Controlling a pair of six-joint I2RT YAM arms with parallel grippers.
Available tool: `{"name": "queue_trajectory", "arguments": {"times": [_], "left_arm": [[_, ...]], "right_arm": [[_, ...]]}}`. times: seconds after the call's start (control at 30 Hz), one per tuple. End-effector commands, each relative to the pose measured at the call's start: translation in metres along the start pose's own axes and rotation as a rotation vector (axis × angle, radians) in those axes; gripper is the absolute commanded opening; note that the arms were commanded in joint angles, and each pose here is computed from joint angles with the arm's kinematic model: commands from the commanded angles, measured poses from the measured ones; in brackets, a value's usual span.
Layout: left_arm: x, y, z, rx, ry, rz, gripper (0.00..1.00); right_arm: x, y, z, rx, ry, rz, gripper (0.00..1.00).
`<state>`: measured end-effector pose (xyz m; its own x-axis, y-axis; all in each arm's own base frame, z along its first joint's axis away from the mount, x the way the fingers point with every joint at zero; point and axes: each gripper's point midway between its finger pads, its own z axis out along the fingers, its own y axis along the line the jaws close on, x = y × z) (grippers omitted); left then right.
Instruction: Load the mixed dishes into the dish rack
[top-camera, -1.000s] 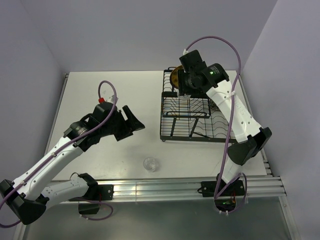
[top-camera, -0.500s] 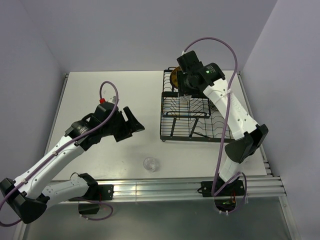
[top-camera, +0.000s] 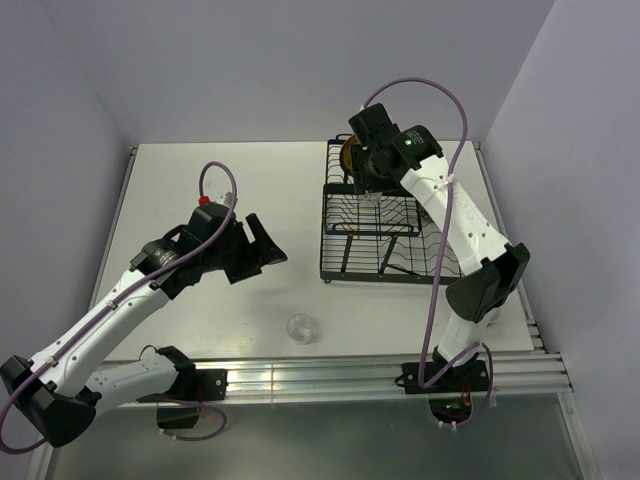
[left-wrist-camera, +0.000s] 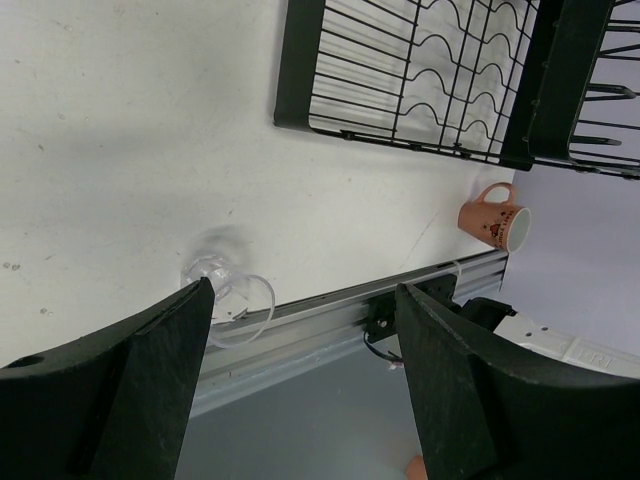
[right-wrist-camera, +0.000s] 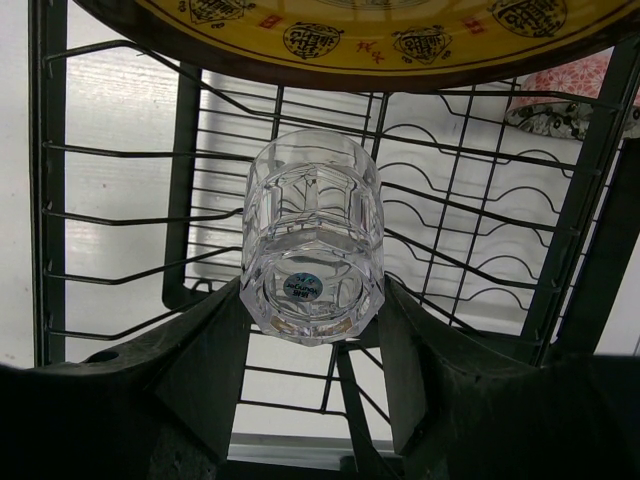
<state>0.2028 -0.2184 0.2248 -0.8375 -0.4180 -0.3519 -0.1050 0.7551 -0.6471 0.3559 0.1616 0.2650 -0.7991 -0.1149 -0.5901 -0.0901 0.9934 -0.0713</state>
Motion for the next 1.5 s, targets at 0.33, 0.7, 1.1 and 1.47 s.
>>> {"name": "queue_trajectory", "arguments": {"times": [0.33,0.7,1.1,1.47], "left_arm": [[0.004,0.001,0.000,0.021,0.036,0.026,0.80],[0.014,0.010,0.006,0.007,0.071,0.008,0.81],[0.025,0.019,0.017,-0.015,0.124,0.001,0.80],[0.063,0.052,0.042,-0.085,0.252,-0.003,0.68]], "right_arm": [[-0.008,-0.004,-0.006,0.021,-0.019,0.001,0.62],[-0.013,-0.005,-0.012,0.016,-0.042,0.004,0.80],[-0.020,-0.006,-0.028,-0.007,-0.088,0.021,0.84],[-0.032,-0.017,-0.125,-0.171,-0.287,0.101,0.85]]}}
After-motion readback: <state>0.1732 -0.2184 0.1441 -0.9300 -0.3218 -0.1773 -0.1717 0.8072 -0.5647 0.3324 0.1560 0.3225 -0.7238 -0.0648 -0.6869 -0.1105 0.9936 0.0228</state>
